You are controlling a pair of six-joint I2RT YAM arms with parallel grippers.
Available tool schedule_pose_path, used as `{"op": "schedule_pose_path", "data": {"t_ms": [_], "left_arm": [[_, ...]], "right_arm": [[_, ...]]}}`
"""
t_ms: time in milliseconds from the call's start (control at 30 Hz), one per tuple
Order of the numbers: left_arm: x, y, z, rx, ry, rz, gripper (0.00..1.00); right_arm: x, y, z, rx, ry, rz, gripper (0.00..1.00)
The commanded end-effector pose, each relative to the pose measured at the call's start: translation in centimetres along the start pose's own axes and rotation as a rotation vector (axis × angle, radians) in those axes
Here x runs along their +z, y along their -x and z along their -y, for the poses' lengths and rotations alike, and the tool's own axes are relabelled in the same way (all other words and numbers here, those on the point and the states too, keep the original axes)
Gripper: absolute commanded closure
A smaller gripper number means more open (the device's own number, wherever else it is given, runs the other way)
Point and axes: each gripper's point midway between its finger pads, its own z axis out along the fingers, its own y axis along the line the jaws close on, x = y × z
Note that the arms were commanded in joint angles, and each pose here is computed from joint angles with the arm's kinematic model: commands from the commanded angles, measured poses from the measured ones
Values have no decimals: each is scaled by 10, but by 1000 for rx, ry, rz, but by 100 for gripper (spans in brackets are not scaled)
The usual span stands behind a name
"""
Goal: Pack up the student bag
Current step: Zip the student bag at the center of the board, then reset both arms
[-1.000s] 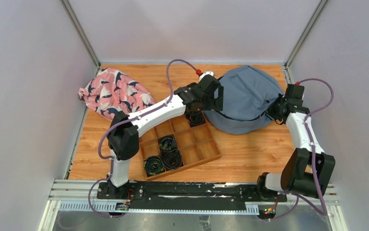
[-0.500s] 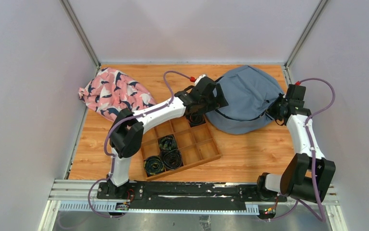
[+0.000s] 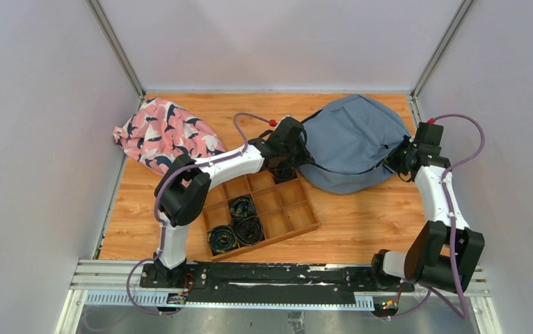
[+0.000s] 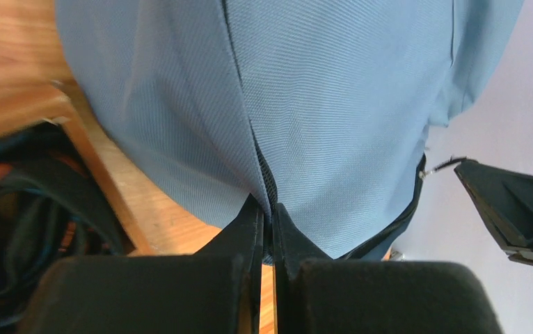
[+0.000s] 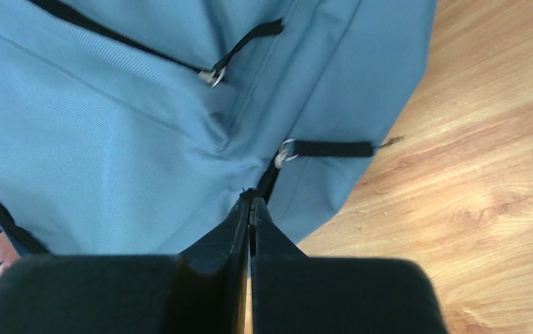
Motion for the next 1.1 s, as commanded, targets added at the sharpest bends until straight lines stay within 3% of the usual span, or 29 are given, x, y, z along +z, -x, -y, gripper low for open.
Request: {"op": "schedule_pose_path", "data": {"t_ms": [0, 300, 533, 733, 767, 800, 833, 900, 933, 1067], "left_arm": [[-31, 55, 13, -2, -88, 109, 100], [-40, 95, 6, 69, -151, 103, 100], [-25, 83, 29, 144, -246, -19, 100], [-29, 46, 68, 375, -302, -109, 100], [-32, 35, 79, 424, -328, -117, 85], [-36, 27, 87, 474, -357, -124, 54], [-42, 24, 94, 527, -380, -127, 33], [-57, 31, 101, 618, -388, -107, 20], [-67, 39, 104, 666, -384, -86, 15], [-117, 73, 118, 767, -364, 53, 0]], "right_arm": [[-2, 13, 25, 47, -98, 54, 100], [17, -1, 75, 120, -236, 9, 100], [18, 11, 70, 127, -235, 11, 100], [-5, 48, 68, 105, -298, 131, 100], [-7, 52, 71, 102, -326, 138, 100], [-10, 55, 72, 98, -340, 134, 100], [-13, 60, 70, 96, -347, 135, 91], [-24, 64, 66, 85, -360, 129, 64], [-32, 67, 63, 69, -371, 147, 56], [-79, 91, 23, -74, -358, 308, 30]]}}
